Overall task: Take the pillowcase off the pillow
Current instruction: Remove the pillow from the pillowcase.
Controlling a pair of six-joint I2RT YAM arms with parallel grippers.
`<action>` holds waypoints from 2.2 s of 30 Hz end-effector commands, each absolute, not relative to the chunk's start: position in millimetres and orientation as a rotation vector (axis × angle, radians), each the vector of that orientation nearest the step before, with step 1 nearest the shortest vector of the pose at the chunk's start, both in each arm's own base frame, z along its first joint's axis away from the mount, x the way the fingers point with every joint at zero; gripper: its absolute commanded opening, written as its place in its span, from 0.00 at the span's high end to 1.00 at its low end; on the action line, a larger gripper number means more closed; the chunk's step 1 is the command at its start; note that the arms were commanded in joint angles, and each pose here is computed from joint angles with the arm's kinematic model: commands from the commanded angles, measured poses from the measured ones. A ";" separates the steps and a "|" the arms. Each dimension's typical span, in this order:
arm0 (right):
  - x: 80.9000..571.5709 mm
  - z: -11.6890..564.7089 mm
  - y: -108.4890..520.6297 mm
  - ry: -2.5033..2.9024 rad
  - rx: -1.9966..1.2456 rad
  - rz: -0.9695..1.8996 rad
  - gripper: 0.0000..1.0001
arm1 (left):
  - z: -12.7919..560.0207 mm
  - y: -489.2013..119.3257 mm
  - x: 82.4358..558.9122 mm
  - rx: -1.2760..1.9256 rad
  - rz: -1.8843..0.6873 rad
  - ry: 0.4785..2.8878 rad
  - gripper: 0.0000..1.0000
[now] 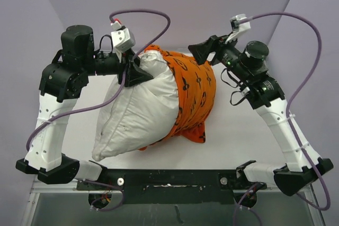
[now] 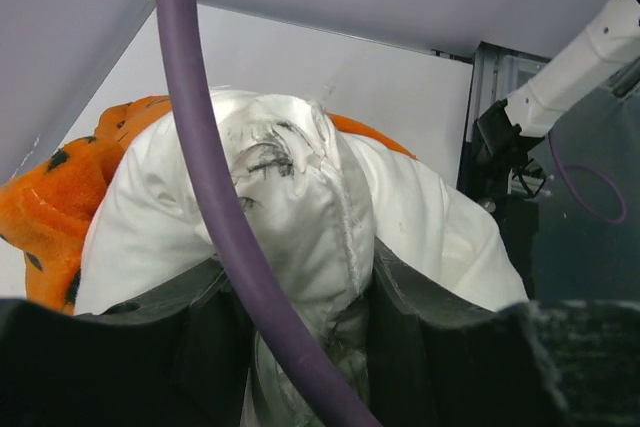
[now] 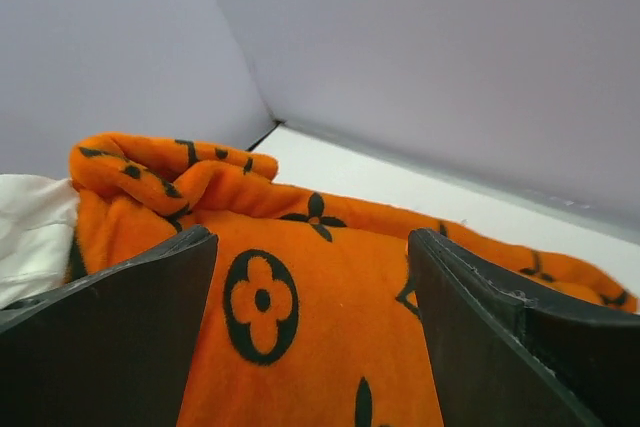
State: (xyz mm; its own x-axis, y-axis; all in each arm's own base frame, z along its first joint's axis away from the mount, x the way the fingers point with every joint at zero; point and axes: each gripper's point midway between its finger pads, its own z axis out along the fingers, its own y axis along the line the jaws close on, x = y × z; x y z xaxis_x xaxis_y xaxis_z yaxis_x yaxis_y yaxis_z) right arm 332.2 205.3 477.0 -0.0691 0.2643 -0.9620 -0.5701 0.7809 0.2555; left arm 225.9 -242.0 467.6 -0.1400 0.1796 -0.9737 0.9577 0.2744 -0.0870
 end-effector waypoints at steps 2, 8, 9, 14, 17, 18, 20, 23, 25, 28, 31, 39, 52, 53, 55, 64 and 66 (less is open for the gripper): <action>313.5 466.9 258.5 1.529 -0.440 1.010 0.22 | 455.7 -243.7 179.5 1.316 -1.066 1.433 1.00; 297.0 469.5 289.9 1.479 -0.537 1.074 0.19 | 445.9 -244.7 178.8 1.358 -1.033 1.416 1.00; 295.0 471.1 293.7 1.476 -0.544 1.088 0.19 | 444.9 -245.0 178.3 1.361 -1.032 1.416 1.00; 287.1 475.2 302.7 1.453 -0.555 1.150 0.20 | 439.3 -244.0 174.6 1.390 -1.009 1.405 1.00; 284.1 466.4 311.2 1.478 -0.581 1.168 0.22 | 436.8 -244.4 171.0 1.412 -0.998 1.398 1.00; 284.7 461.1 314.7 1.494 -0.589 1.170 0.22 | 436.4 -245.0 169.5 1.419 -0.997 1.394 1.00; 286.8 451.5 319.3 1.525 -0.599 1.168 0.25 | 436.5 -245.5 167.0 1.431 -0.989 1.383 1.00; 289.6 438.4 320.4 1.568 -0.618 1.150 0.41 | 436.6 -244.8 163.1 1.451 -0.969 1.366 1.00; 291.0 428.1 316.3 1.602 -0.626 1.121 0.56 | 435.5 -243.1 161.4 1.465 -0.952 1.360 1.00; 298.4 413.7 298.7 1.648 -0.603 1.052 0.88 | 435.3 -239.9 161.3 1.480 -0.913 1.343 1.00; 313.3 397.0 266.6 1.697 -0.504 0.966 1.00 | 437.2 -236.6 161.6 1.499 -0.866 1.315 1.00; 347.7 337.3 176.4 1.841 -0.208 0.681 1.00 | 451.2 -225.4 161.9 1.528 -0.728 1.233 1.00; 355.2 271.6 88.2 1.929 0.130 0.397 1.00 | 529.6 -205.0 229.7 1.208 -0.279 1.059 1.00; 353.9 274.5 92.2 1.912 0.112 0.426 1.00 | 527.8 -206.6 228.9 1.199 -0.319 1.086 1.00; 351.6 282.7 102.6 1.876 0.074 0.491 1.00 | 509.8 -216.5 221.8 1.221 -0.470 1.188 1.00; 334.4 288.8 124.6 1.850 -0.028 0.601 1.00 | 480.8 -256.8 254.2 1.179 -0.721 1.409 0.02; 331.1 288.6 125.0 1.847 -0.024 0.609 1.00 | 478.3 -269.7 254.2 1.203 -0.774 1.458 0.02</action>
